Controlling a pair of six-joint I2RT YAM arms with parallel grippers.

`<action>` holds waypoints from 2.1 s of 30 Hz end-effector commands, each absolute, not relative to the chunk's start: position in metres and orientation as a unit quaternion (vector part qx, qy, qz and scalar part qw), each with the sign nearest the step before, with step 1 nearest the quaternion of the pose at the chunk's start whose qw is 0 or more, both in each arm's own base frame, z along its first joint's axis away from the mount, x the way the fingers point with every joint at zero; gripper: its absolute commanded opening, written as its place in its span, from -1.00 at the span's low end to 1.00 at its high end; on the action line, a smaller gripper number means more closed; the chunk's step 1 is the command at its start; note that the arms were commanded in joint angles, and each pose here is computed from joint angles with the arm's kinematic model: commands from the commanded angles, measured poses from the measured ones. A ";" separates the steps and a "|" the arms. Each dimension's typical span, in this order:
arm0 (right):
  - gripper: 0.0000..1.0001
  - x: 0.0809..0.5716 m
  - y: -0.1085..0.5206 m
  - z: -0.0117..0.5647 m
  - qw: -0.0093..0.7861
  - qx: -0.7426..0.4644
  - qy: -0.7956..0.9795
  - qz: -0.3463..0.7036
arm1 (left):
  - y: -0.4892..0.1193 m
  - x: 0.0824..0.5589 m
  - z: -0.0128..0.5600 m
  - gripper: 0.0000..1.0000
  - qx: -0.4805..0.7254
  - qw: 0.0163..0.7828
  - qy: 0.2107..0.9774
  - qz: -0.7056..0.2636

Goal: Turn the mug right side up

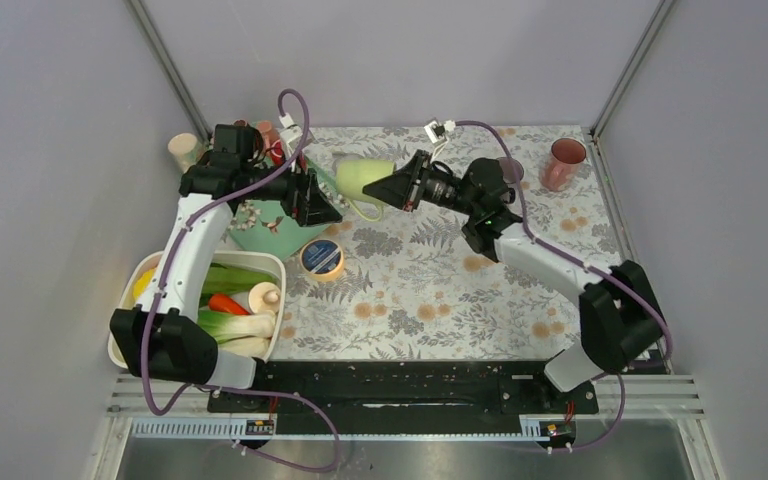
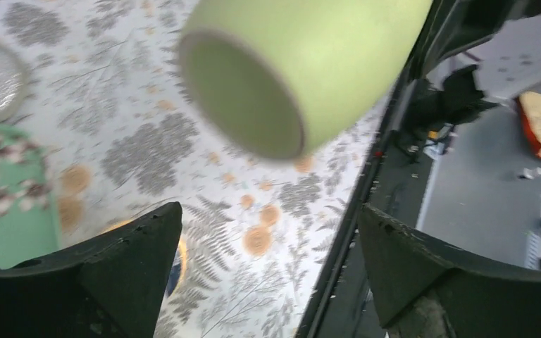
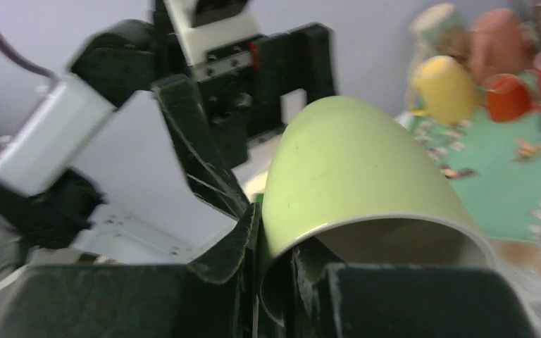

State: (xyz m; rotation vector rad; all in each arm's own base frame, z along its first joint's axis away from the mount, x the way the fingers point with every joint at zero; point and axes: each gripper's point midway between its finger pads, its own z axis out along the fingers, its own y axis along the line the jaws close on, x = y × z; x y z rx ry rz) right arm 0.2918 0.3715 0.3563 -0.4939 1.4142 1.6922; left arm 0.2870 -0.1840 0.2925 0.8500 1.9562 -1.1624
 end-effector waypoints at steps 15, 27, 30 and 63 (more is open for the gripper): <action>-1.00 0.189 0.270 0.143 0.234 -0.419 0.871 0.106 | 0.055 0.388 0.206 0.98 0.175 0.351 0.919 0.037; -0.95 0.149 0.310 0.091 0.150 -0.474 0.863 0.084 | 0.128 0.391 0.167 0.98 0.134 0.289 0.940 0.122; -0.69 0.149 0.310 0.088 0.143 -0.477 0.863 0.081 | 0.142 0.393 0.161 0.98 0.128 0.284 0.942 0.128; 0.50 0.146 0.306 0.181 0.247 -0.498 0.817 0.154 | 0.191 0.498 0.083 0.17 0.241 0.278 0.929 0.030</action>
